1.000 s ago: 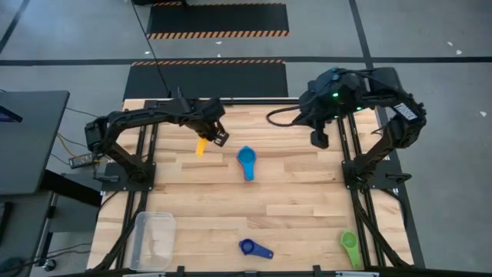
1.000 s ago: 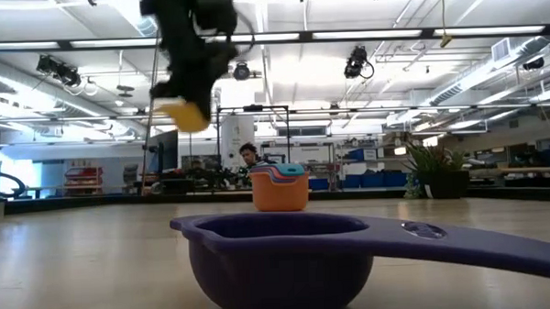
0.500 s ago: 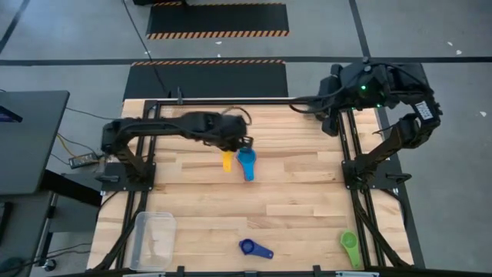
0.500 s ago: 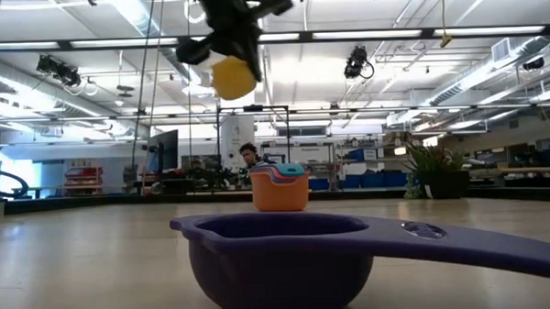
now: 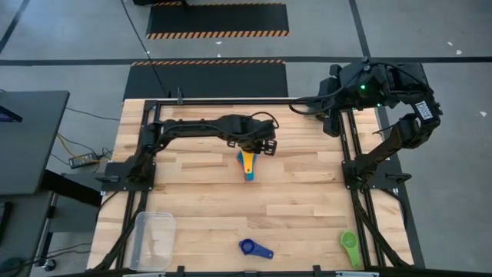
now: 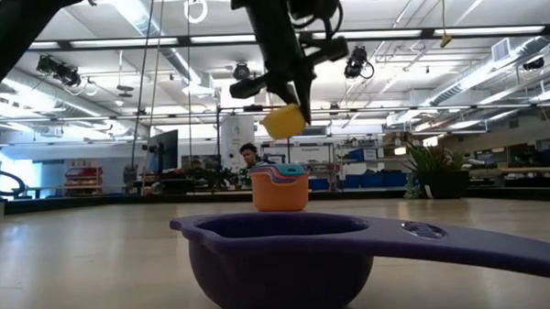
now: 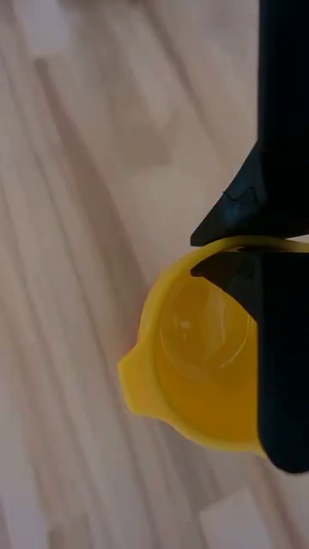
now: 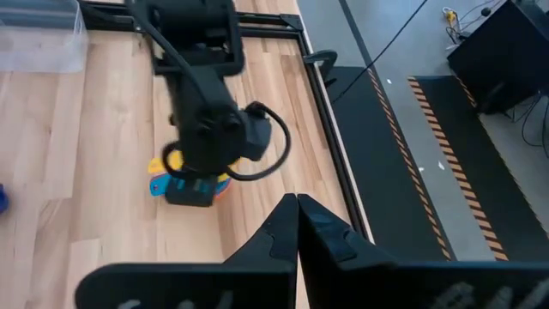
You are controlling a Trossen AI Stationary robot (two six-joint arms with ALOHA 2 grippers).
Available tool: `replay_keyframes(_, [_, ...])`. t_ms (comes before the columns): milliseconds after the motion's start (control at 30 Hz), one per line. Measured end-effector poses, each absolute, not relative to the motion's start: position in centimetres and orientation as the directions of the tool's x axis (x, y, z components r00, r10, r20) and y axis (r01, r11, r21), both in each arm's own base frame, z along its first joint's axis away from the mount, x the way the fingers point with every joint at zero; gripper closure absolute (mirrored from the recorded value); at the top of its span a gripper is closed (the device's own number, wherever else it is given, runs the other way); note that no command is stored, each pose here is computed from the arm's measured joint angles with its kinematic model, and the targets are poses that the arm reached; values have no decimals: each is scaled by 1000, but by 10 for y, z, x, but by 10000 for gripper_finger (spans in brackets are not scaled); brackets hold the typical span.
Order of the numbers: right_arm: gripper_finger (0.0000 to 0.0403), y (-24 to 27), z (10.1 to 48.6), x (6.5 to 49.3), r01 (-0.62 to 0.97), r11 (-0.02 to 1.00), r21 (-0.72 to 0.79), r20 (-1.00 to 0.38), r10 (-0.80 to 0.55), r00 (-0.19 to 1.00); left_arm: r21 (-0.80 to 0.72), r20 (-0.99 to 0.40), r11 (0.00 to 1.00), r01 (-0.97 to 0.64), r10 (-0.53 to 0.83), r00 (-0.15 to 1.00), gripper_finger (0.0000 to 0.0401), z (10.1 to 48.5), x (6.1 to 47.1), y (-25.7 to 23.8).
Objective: Nest measuring cups in basket
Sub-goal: Stack the yellow measuring cup on top of the blue measuring cup, then stack the light green measuring cup on top of the yellow measuring cup
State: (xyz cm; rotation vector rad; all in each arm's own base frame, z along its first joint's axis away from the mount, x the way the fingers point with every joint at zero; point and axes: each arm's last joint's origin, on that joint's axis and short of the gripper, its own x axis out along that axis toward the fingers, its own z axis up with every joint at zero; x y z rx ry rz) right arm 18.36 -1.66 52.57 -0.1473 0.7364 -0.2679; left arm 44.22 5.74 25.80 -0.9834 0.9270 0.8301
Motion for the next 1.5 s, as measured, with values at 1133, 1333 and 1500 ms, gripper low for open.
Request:
replay_keyframes(1133, [395,-15,525,184,148,969,-199,-650,-244,719,-260,-965,300,-918,-42,260,314,206,454,68])
replay_keyframes(1333, [395,-15,525,184,135,973,-187,-653,-226,723,-328,-944,357,-875,-141,297,314,222,454,78])
replay_keyframes(1500, [395,-17,525,184,154,971,-181,-654,-235,719,-323,-946,442,-837,-114,305,315,257,452,81])
